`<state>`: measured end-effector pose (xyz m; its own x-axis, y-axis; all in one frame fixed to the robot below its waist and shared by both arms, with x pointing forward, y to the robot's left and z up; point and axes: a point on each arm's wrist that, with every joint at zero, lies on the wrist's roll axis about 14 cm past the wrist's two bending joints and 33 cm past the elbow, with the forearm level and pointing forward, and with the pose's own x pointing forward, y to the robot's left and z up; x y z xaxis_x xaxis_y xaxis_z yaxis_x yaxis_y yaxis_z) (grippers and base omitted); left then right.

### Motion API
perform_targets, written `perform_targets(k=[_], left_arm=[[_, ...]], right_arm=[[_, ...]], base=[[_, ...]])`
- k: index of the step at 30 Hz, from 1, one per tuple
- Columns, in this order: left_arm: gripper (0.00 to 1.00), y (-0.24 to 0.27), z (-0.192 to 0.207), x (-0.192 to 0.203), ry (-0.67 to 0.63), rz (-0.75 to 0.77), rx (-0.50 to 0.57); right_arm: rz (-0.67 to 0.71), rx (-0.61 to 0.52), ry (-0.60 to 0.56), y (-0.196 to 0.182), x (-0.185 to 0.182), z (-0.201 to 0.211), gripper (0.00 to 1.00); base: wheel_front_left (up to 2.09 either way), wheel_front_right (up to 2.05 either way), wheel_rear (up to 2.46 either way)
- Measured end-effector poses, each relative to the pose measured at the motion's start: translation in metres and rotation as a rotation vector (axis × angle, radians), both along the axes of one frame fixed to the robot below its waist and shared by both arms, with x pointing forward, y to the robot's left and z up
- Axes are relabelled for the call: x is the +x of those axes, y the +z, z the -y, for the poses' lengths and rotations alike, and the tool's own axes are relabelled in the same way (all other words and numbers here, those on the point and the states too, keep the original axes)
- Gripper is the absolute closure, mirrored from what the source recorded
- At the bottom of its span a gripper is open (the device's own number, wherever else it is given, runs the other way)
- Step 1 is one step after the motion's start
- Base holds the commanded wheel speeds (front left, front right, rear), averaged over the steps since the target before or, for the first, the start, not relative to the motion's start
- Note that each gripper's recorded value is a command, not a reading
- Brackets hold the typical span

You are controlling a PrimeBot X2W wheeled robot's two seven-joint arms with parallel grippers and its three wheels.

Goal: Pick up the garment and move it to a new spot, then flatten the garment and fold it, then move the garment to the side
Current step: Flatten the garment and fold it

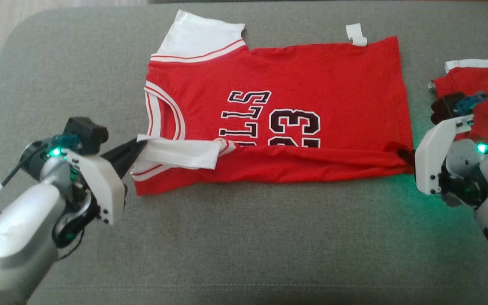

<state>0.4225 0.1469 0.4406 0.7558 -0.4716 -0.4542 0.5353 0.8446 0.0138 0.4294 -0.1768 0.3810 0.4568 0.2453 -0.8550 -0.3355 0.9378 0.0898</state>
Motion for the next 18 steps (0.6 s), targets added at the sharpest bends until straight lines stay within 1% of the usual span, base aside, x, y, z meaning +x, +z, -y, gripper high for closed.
perform_targets(k=[3, 4, 5, 7, 8, 9, 10, 16, 18], left_arm=[[1.0, -0.007, -0.001, 0.008, -0.008, -0.018, 0.022], [1.0, -0.009, -0.001, 0.011, -0.01, -0.023, 0.03], [1.0, -0.01, 0.0, 0.013, -0.017, -0.024, 0.036], [1.0, -0.011, 0.0, 0.02, -0.015, -0.02, 0.041], [0.82, -0.011, -0.001, 0.025, -0.01, -0.012, 0.044], [0.53, -0.01, -0.003, 0.029, -0.004, -0.002, 0.045], [0.0, -0.009, -0.004, 0.034, 0.002, 0.009, 0.044], [0.0, 0.001, -0.008, 0.058, 0.076, 0.095, 0.017], [0.0, 0.005, -0.01, 0.062, 0.114, 0.133, -0.001]], right_arm=[[-0.005, -0.01, 0.003, -0.003, 0.005, 0.001, 1.0], [-0.001, -0.015, 0.003, -0.003, 0.008, 0.002, 0.38], [0.015, -0.022, 0.002, -0.002, 0.013, 0.003, 0.0], [0.058, -0.031, -0.007, 0.003, 0.025, 0.006, 0.0], [0.081, -0.028, -0.019, 0.006, 0.031, 0.008, 0.0], [0.106, -0.022, -0.028, 0.01, 0.038, 0.008, 0.0], [0.132, -0.012, -0.039, 0.014, 0.044, 0.008, 0.0], [0.222, 0.028, -0.074, 0.024, 0.06, 0.002, 0.0], [0.287, 0.043, -0.091, 0.032, 0.066, 0.005, 0.0]], base=[[0.0, 0.0, 0.0], [0.0, 0.0, 0.0], [0.0, 0.0, 0.0], [0.0, 0.0, 0.0], [0.0, 0.0, 0.0], [0.0, 0.0, 0.0], [0.0, 0.0, 0.0], [0.0, 0.0, 0.0], [0.0, 0.0, 0.0]])
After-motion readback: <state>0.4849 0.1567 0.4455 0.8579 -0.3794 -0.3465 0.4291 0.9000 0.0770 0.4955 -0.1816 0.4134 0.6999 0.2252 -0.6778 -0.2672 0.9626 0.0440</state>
